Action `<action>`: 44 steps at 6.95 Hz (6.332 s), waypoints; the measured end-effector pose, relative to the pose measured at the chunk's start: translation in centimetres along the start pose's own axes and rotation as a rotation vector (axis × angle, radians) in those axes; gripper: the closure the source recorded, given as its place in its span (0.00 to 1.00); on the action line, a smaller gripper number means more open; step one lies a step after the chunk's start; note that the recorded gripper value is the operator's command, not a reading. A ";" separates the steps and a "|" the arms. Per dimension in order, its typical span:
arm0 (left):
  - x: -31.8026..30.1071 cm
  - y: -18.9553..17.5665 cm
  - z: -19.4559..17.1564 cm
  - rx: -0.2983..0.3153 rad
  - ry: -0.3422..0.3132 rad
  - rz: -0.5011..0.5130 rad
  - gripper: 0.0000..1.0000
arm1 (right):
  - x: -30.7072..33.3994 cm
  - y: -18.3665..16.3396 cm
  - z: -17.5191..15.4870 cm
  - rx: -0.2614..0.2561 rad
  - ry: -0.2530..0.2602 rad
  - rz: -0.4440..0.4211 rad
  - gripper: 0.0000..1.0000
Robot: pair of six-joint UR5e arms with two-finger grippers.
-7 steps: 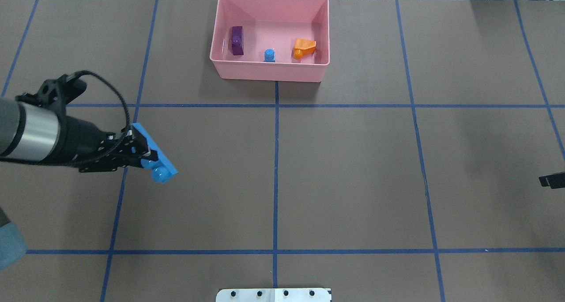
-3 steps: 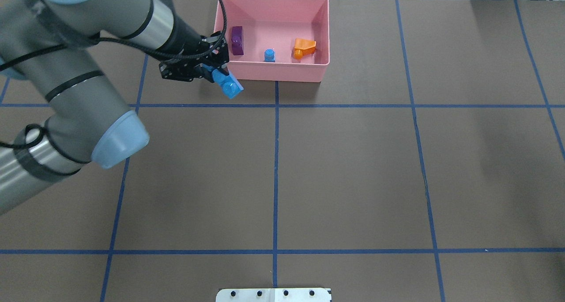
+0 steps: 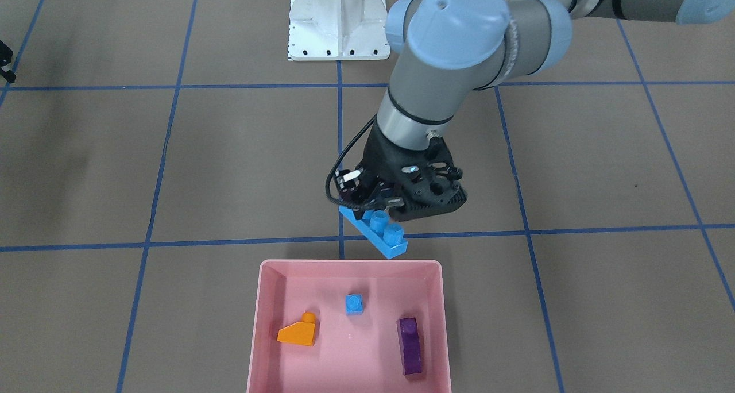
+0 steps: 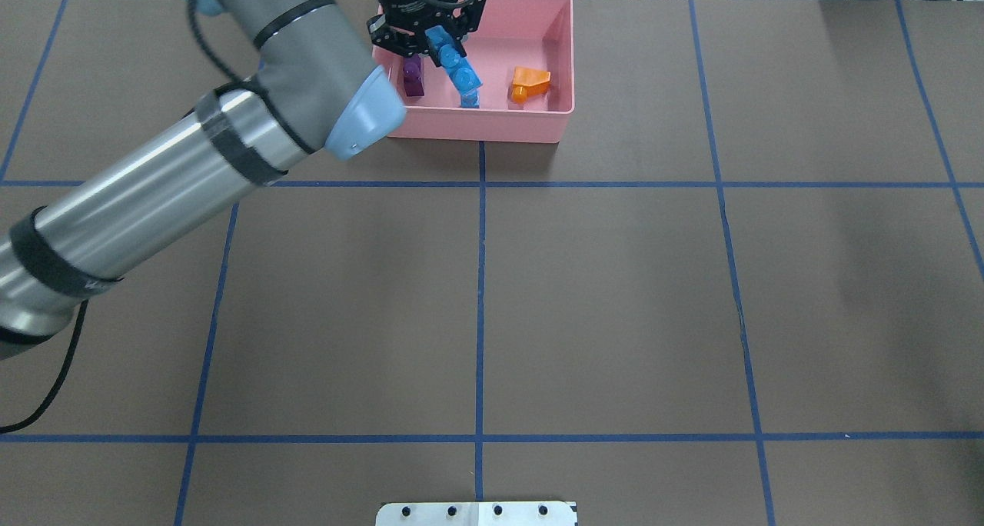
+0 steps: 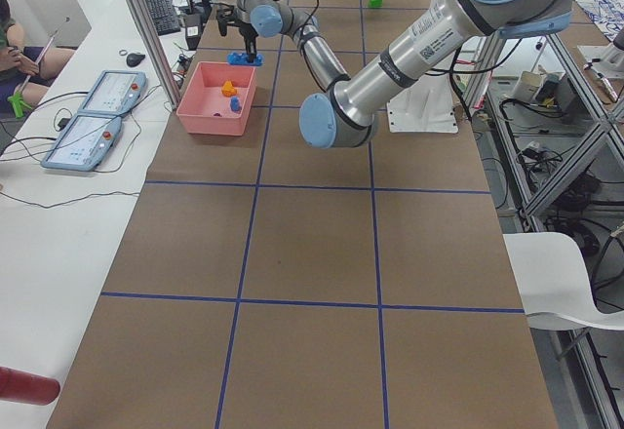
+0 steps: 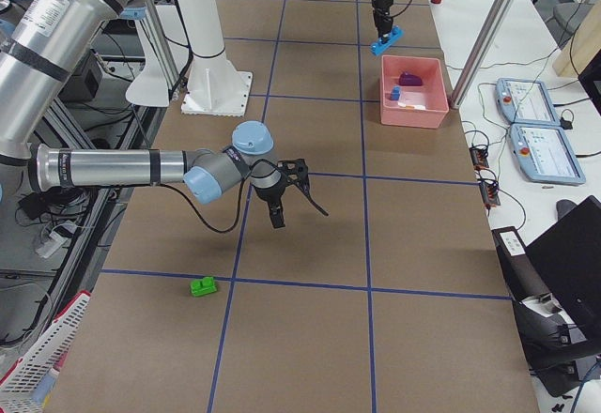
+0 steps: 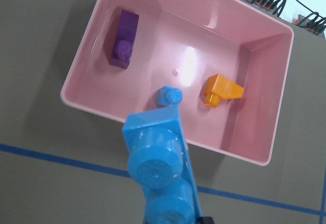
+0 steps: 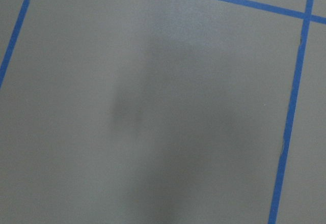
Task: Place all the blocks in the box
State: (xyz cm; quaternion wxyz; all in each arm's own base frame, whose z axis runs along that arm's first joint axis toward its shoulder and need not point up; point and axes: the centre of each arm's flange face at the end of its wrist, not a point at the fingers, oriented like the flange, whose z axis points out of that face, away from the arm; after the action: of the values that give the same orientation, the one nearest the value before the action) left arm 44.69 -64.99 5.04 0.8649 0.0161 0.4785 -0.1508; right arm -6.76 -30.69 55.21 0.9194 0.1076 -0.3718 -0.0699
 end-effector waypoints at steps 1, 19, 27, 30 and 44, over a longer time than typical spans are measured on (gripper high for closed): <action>2.9 -2.0 1.6 -0.013 -0.054 -0.010 1.00 | 0.0 0.0 0.0 -0.001 -0.004 0.001 0.00; -35.0 4.7 -4.6 -0.139 -0.300 0.567 0.00 | 12.7 17.6 5.0 -0.030 -0.009 0.037 0.01; -72.3 -10.8 -17.7 -0.242 -0.283 0.799 0.00 | 10.2 18.4 10.0 -0.224 0.020 -0.063 0.00; -73.3 -10.6 -17.6 -0.248 -0.281 0.789 0.00 | 10.1 19.6 11.2 -0.296 0.016 -0.127 0.29; -80.5 -8.3 -15.6 -0.067 -0.201 0.480 0.00 | 8.0 18.4 7.5 -0.229 -0.180 -0.098 1.00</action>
State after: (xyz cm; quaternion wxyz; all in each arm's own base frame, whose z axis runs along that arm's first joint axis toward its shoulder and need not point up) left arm -10.42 -50.43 64.57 0.9191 0.0856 0.3775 0.0736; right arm -5.38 -15.68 70.42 0.8842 0.0135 -0.4365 -0.1658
